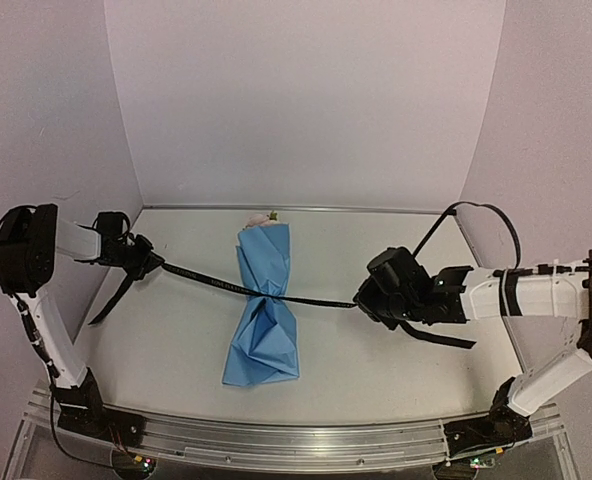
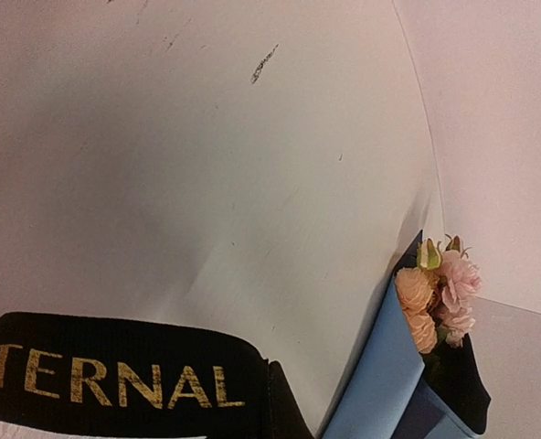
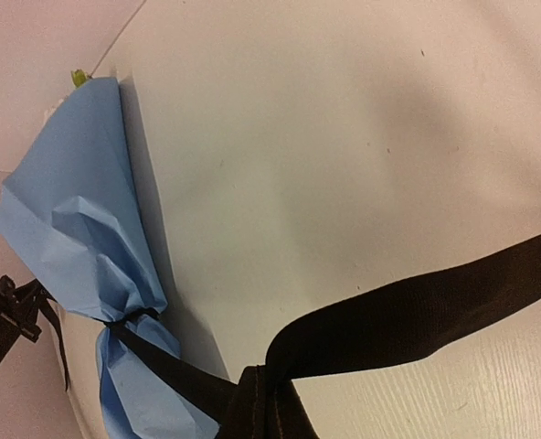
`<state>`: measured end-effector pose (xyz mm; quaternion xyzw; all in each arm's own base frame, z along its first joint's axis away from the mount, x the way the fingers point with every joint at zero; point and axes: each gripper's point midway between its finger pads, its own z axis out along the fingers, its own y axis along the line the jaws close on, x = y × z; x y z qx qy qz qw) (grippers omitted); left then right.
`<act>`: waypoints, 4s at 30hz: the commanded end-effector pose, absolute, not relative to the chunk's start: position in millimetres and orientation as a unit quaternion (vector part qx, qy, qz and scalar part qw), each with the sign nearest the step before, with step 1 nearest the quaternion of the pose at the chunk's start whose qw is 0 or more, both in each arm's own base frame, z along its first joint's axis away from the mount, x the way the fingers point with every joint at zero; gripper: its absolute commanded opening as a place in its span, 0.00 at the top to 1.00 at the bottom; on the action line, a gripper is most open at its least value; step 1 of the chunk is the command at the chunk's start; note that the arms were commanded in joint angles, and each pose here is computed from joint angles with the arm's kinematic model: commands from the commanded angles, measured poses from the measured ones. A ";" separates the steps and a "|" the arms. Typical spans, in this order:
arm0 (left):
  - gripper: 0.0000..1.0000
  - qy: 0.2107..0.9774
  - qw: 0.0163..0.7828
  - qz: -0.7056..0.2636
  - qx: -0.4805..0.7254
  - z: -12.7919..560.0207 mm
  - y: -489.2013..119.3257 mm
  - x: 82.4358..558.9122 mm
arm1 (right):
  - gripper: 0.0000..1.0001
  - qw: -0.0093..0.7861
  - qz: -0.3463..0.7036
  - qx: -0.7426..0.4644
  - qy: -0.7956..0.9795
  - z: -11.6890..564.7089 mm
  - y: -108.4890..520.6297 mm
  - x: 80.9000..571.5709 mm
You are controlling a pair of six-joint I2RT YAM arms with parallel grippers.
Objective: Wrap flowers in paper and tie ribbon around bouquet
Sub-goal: Tie the half-tied ribbon around the folded bouquet, then place the right side of the half-tied ribbon at the center of the board, then pass from the left arm to the right
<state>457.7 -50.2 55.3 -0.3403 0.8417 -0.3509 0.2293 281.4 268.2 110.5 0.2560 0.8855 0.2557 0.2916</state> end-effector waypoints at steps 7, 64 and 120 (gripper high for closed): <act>1.00 0.855 0.272 -0.314 -0.310 62.8 -53.7 433.3 | 1.00 0.307 0.154 0.218 0.914 95.8 256.4 294.5; 1.00 0.807 0.220 -0.529 -0.143 207.9 -225.0 367.4 | 0.17 0.415 0.305 -0.314 0.798 234.9 536.6 303.0; 0.46 0.796 0.363 -0.481 -0.060 269.4 -190.4 308.9 | 1.00 0.455 0.211 -0.266 0.823 234.5 527.9 316.4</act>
